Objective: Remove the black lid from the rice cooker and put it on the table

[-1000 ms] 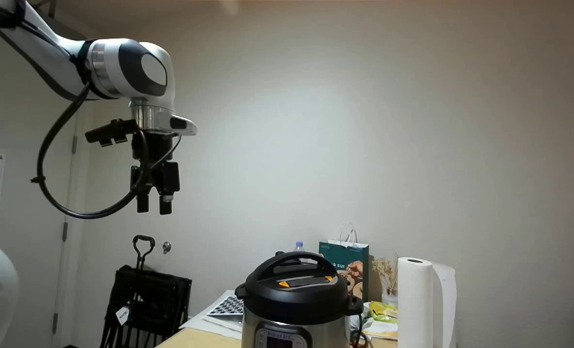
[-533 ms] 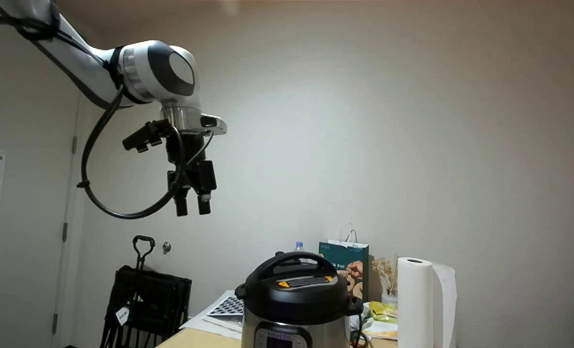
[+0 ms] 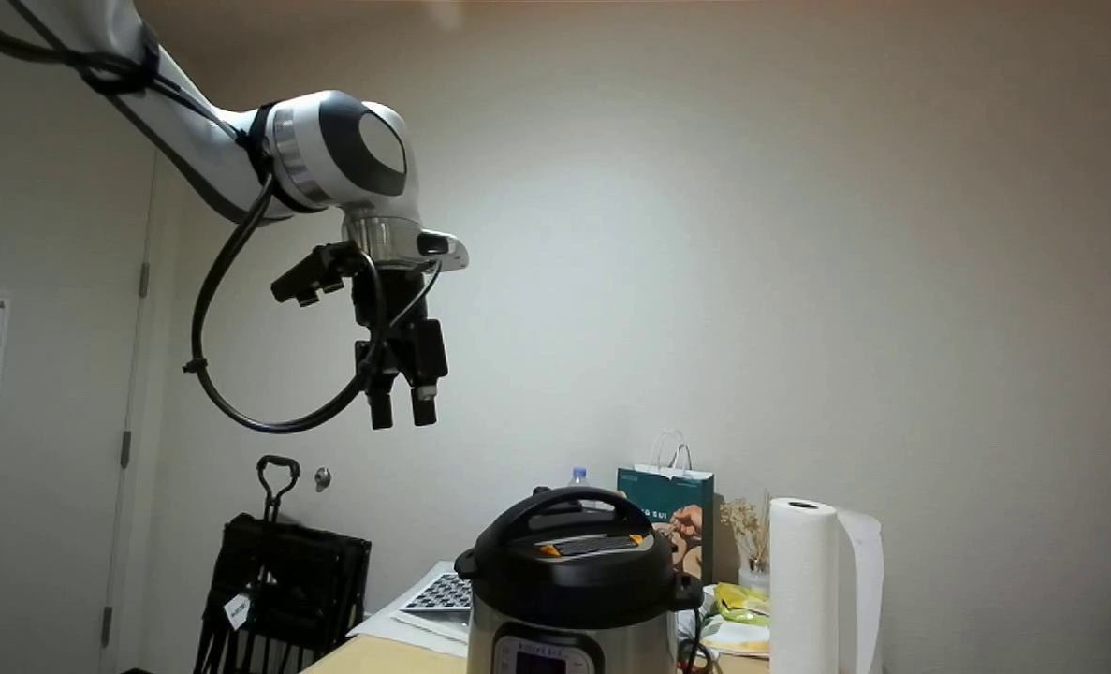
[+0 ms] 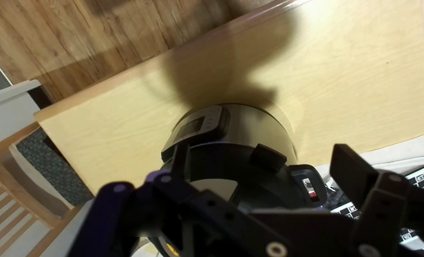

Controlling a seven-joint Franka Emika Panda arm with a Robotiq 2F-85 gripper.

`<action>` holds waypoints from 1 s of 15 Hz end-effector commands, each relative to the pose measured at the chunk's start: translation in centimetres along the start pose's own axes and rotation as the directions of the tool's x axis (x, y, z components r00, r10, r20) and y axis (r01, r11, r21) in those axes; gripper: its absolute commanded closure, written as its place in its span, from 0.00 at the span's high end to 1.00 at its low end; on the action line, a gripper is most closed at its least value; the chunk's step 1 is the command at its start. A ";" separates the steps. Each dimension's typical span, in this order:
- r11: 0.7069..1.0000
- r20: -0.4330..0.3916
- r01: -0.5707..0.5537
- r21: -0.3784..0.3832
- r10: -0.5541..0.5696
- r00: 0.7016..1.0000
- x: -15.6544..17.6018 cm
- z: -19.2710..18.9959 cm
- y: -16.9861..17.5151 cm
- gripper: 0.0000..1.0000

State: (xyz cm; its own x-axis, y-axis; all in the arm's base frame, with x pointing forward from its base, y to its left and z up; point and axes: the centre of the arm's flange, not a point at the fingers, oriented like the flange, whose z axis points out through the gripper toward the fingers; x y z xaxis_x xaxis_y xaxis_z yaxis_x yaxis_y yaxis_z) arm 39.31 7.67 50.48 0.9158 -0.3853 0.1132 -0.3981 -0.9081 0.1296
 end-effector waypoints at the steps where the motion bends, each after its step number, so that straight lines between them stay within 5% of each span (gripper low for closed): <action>1: 1.000 0.061 -0.002 0.002 0.002 0.998 1.8 0.6 0.6 1.00; 9: 0.989 0.141 0.145 -0.034 -0.138 0.980 10.6 4.3 5.3 1.00; 10: 0.994 0.120 0.106 -0.009 -0.104 0.987 8.2 4.4 5.3 1.00; 15: 0.994 0.120 0.113 -0.007 -0.112 0.986 8.8 4.8 4.9 1.00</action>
State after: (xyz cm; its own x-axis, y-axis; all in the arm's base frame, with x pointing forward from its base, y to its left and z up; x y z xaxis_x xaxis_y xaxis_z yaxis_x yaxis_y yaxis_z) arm 45.58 -1.08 47.57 0.9527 -0.3030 -0.0245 -0.2961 -0.9432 0.1508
